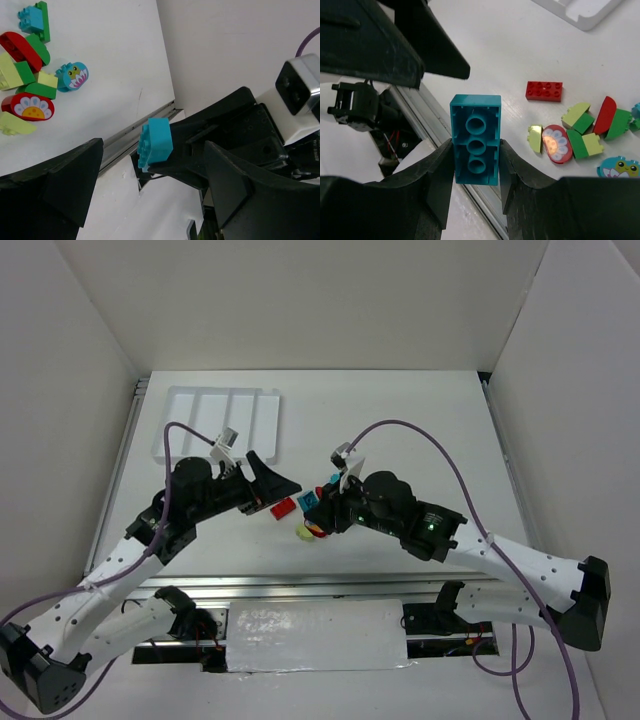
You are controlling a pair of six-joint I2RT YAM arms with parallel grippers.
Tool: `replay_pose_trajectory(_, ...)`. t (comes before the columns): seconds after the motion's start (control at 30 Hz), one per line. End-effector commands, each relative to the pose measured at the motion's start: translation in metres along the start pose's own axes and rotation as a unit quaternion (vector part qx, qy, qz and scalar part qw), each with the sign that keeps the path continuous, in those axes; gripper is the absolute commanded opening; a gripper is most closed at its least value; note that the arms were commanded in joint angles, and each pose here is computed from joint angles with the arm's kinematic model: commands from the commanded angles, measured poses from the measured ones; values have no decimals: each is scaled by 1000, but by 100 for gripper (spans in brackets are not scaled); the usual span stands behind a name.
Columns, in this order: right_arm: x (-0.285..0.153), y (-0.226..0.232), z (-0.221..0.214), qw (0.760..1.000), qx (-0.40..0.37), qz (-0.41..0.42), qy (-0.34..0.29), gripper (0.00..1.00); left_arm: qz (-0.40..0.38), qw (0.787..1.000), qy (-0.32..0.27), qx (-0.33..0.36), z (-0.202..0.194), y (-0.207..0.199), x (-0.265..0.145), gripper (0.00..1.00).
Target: Sort the legos into containers by color
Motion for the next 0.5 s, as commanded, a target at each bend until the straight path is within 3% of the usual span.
replay_pose_trajectory(0.0, -3, -4, 34, 999, -5, -27, -43, 0, -34, 999, -2, 12, -1, -20, 4, 93)
replay_pose_trajectory(0.37, 2, 3, 37, 999, -11, -11, -32, 0, -25, 999, 34, 31, -17, -17, 27, 77)
replay_pose_trajectory(0.47, 4, 1, 33, 1000, -11, -14, -25, 0, -22, 999, 29, 37, -14, -16, 29, 61)
Point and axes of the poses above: each gripper's point midway between its finger pads, its own x axis out along the fingers, its own y axis along the line the jaws close on, z = x × y, the point moved 1 cm from there along -x, back along the fingers, and after that the axes turned 12 degrees about -x, right-handed, at the moved point
